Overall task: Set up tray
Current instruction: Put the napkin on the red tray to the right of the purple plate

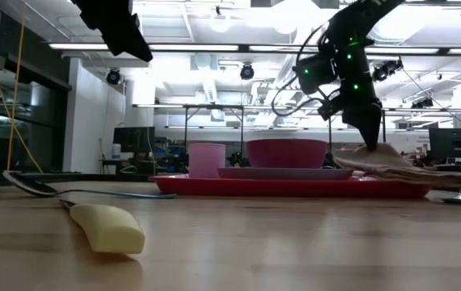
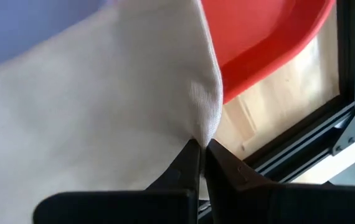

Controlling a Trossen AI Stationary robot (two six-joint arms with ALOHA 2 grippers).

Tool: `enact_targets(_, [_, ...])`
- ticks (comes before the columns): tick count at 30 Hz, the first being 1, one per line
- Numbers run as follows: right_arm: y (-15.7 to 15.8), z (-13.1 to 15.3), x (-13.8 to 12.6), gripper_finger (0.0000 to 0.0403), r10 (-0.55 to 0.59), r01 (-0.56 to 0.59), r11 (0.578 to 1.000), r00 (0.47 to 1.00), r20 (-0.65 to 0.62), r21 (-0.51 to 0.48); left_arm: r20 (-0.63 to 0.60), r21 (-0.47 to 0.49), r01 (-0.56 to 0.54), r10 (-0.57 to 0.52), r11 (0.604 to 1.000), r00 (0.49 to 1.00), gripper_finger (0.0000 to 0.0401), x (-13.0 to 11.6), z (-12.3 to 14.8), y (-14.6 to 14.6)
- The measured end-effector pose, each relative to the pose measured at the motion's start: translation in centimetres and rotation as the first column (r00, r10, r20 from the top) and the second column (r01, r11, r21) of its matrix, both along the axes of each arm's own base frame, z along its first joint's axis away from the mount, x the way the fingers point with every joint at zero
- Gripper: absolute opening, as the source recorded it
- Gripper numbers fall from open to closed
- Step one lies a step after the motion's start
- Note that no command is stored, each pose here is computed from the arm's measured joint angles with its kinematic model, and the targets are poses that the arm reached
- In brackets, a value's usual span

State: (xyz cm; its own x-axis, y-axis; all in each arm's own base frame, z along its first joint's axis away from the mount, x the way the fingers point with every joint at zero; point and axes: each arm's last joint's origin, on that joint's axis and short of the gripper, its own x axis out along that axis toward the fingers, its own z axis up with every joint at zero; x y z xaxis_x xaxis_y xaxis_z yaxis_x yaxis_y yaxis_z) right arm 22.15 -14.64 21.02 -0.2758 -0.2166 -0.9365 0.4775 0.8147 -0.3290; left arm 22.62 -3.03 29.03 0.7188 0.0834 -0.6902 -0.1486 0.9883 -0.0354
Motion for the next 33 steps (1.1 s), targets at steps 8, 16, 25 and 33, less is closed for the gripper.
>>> enact_targets(8, [-2.7, -0.1, -1.3, 0.0000, 0.022, -0.023, 1.000, 1.000, 0.021, 0.009, 0.002, 0.011, -0.011, 0.011, 1.000, 1.000, 0.0085, 0.0, 0.0, 0.0])
enact_targets(16, [-4.5, -0.5, -1.3, 0.0000, 0.061, -0.062, 0.998, 0.993, 0.103, 0.006, 0.003, 0.003, -0.018, 0.018, 1.000, 1.000, 0.0085, 0.0, 0.0, 0.0])
enact_targets(25, [-5.2, -1.5, -0.8, 0.0000, 0.079, -0.086, 0.995, 0.985, 0.151, 0.041, 0.001, 0.017, -0.005, 0.005, 1.000, 1.000, 0.0085, 0.0, 0.0, 0.0])
enact_targets(33, [-5.7, -2.4, -0.1, 0.0000, 0.086, -0.093, 0.995, 0.980, 0.178, 0.034, -0.003, 0.047, 0.025, -0.025, 0.999, 1.000, 0.0085, 0.0, 0.0, 0.0])
